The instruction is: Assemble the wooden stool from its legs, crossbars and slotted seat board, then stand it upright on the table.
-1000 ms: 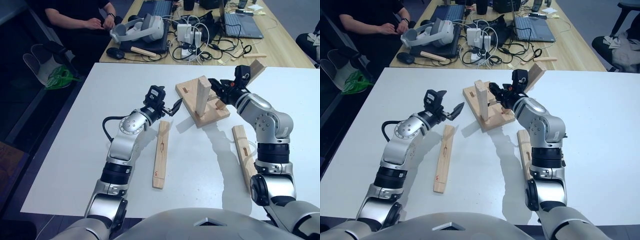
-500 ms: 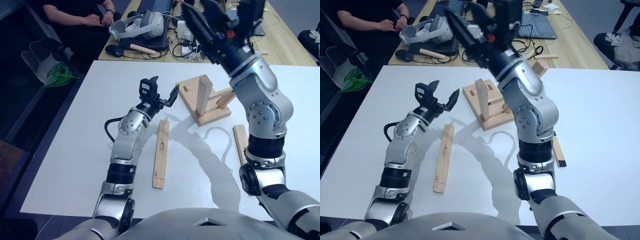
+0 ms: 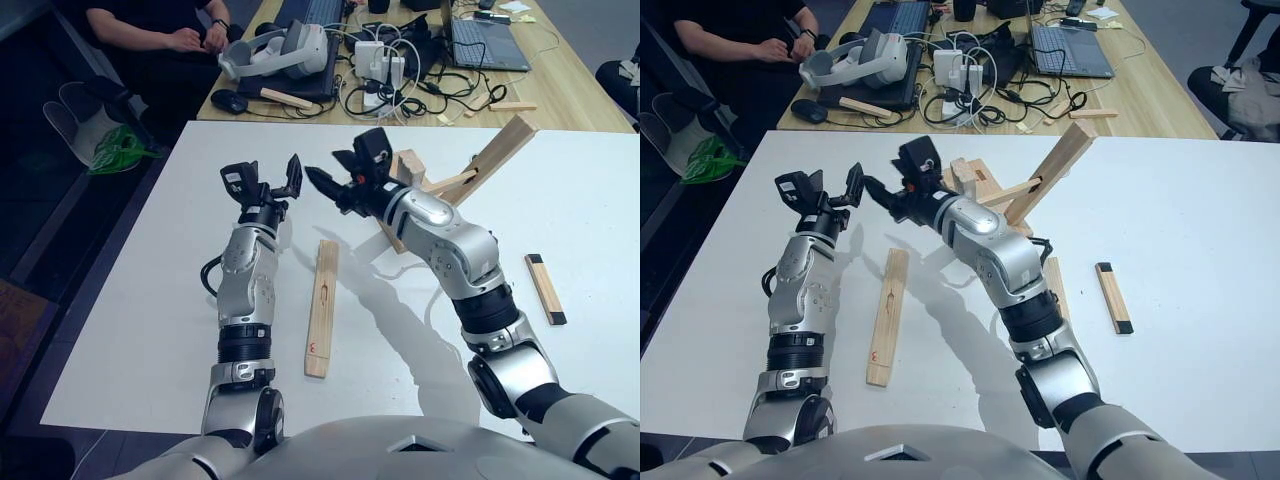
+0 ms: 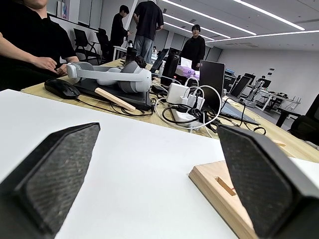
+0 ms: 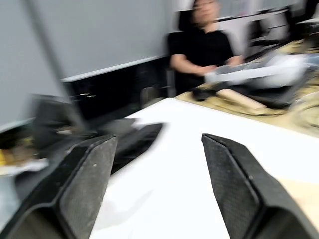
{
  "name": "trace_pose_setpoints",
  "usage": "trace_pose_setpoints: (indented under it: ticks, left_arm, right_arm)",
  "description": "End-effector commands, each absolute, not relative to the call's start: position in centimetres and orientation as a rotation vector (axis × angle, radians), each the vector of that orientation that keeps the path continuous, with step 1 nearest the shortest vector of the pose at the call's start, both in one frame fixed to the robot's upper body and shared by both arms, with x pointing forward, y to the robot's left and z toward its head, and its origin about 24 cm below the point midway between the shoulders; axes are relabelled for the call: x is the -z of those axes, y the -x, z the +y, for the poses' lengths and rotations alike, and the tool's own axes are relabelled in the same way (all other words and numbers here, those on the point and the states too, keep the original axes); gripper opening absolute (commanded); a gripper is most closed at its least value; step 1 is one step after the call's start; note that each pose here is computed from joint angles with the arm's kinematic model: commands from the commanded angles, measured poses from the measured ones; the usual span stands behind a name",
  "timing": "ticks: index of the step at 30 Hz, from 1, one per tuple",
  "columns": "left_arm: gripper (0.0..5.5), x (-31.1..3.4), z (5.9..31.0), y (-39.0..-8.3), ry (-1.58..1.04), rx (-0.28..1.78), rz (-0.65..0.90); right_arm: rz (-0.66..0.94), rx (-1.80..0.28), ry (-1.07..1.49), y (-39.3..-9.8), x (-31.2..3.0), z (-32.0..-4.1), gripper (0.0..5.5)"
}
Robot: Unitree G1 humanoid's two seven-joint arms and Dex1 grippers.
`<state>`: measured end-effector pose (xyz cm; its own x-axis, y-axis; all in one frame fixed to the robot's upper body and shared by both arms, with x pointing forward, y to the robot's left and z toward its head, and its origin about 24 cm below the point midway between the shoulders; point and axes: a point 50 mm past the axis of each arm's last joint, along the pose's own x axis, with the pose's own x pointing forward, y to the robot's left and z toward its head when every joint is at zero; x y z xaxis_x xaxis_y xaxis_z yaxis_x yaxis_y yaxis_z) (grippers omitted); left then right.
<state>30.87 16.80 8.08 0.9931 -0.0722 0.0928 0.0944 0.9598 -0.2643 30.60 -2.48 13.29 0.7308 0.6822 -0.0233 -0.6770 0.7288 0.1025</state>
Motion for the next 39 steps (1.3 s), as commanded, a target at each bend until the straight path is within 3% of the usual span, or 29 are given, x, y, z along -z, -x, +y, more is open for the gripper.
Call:
trace_pose_setpoints:
  ticks: [1, 7, 13, 18, 21, 23, 26, 29, 35, 39]
  left_arm:
    - [4.34, -7.9, 16.9, -31.0, 0.266, 0.078, -0.08]
    - [4.34, -7.6, 17.3, -30.8, 0.244, 0.077, -0.074]
    - [4.34, -7.5, 17.5, -30.8, 0.238, 0.076, -0.071]
    - [4.34, -7.5, 17.4, -30.8, 0.234, 0.08, -0.069]
    - [4.34, -7.6, 17.3, -30.8, 0.234, 0.082, -0.069]
    - [4.34, -7.6, 17.1, -30.9, 0.235, 0.085, -0.07]
    - [4.34, -7.7, 16.9, -31.0, 0.237, 0.091, -0.073]
    - [4.34, -7.8, 16.7, -31.2, 0.24, 0.094, -0.075]
    - [4.34, -7.8, 16.6, -31.2, 0.244, 0.091, -0.077]
    - [4.34, -8.2, 16.4, -31.4, 0.243, 0.095, -0.09]
  right_arm:
    - [-0.092, -0.51, -0.002, -31.0, -12.6, -6.6, 3.13]
    - [-0.222, -0.229, 0.022, -30.4, -13.0, -11.9, 3.13]
    - [-0.279, 0.118, 0.025, -31.9, -14.4, -17.9, 3.13]
    - [-0.152, 0.319, -0.032, -34.2, -14.5, -22.7, 3.13]
    - [0.008, 0.37, -0.103, -36.5, -14.3, -24.3, 3.13]
    - [0.119, 0.338, -0.141, -37.8, -13.8, -24.0, 3.13]
    - [0.265, 0.145, -0.123, -39.8, -13.2, -21.2, 3.13]
    - [0.315, -0.064, -0.102, -40.7, -13.2, -18.1, 3.13]
    - [0.259, -0.325, -0.095, -41.2, -14.5, -13.0, 3.13]
    - [-0.024, -0.355, -0.09, -41.1, -18.4, -12.4, 3.13]
